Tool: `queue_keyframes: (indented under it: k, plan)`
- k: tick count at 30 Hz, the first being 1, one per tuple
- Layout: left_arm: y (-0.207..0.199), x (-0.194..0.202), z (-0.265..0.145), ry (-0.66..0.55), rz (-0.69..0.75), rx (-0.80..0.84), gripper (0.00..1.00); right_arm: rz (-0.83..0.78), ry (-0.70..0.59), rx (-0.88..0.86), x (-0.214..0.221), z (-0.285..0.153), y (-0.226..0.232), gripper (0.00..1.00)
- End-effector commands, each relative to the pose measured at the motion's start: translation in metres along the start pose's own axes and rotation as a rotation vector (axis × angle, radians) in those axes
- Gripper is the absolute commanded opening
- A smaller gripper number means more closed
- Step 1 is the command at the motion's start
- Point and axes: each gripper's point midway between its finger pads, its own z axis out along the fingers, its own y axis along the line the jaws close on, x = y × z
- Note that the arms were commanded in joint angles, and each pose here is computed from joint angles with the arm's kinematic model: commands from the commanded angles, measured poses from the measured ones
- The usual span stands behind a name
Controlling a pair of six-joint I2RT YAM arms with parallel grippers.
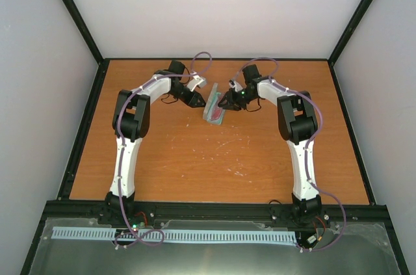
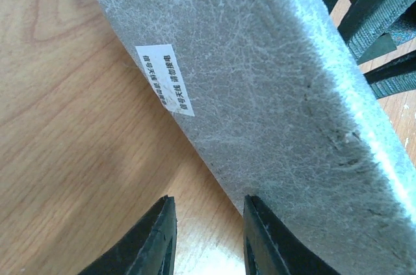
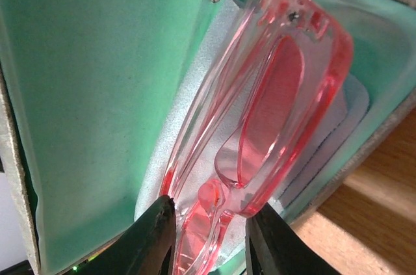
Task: Organize the sunglasses
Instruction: Place the sunglasses in the sunglasses case.
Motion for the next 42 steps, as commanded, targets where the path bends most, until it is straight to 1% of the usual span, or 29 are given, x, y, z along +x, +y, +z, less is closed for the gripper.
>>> queue_keyframes:
  k: [1, 6, 13, 21, 22, 23, 25, 26, 28, 29, 31, 33, 38, 40, 42]
  plan:
    - [-0.013, -0.022, -0.014, -0.057, 0.039, 0.006, 0.31, -0.006, 0.009, 0.069, 0.004, -0.007, -0.003, 0.31]
    - [-0.014, -0.021, -0.013, -0.057, 0.041, 0.009, 0.31, -0.021, 0.018, 0.13, 0.004, -0.013, -0.007, 0.32]
    - [-0.014, -0.023, -0.014, -0.065, 0.045, 0.008, 0.31, -0.028, 0.01, 0.156, 0.003, -0.02, -0.004, 0.4]
    - [-0.013, -0.022, -0.014, -0.062, 0.043, 0.007, 0.31, -0.042, -0.018, 0.19, -0.001, -0.027, -0.003, 0.41]
    - [-0.014, -0.022, -0.014, -0.064, 0.042, 0.008, 0.31, -0.044, -0.022, 0.193, -0.002, -0.028, -0.002, 0.4]
    - [-0.014, -0.023, -0.014, -0.065, 0.044, 0.007, 0.31, -0.046, -0.028, 0.198, -0.003, -0.029, -0.002, 0.35]
    - [-0.013, -0.023, -0.014, -0.065, 0.045, 0.006, 0.31, -0.049, -0.038, 0.205, -0.005, -0.031, -0.001, 0.19]
    - [-0.013, -0.023, -0.014, -0.065, 0.046, 0.006, 0.31, -0.05, -0.041, 0.208, -0.006, -0.032, -0.001, 0.15]
    - [-0.013, -0.023, -0.014, -0.066, 0.045, 0.005, 0.31, -0.052, -0.045, 0.207, -0.007, -0.033, 0.001, 0.15]
    - [-0.013, -0.023, -0.014, -0.067, 0.044, 0.006, 0.31, -0.054, -0.047, 0.205, -0.007, -0.034, 0.002, 0.16]
    - [-0.013, -0.023, -0.014, -0.067, 0.044, 0.006, 0.31, -0.062, -0.054, 0.203, -0.008, -0.036, 0.004, 0.23]
    - [-0.013, -0.023, -0.013, -0.068, 0.043, 0.006, 0.31, -0.07, -0.063, 0.204, -0.009, -0.038, 0.007, 0.28]
    - [-0.013, -0.022, -0.013, -0.067, 0.041, 0.008, 0.31, -0.086, -0.087, 0.215, -0.013, -0.045, 0.011, 0.35]
    - [-0.013, -0.022, -0.013, -0.065, 0.042, 0.007, 0.31, -0.09, -0.092, 0.219, -0.014, -0.046, 0.012, 0.33]
    - [-0.013, -0.022, -0.013, -0.066, 0.042, 0.007, 0.31, -0.084, -0.087, 0.213, -0.012, -0.045, 0.012, 0.22]
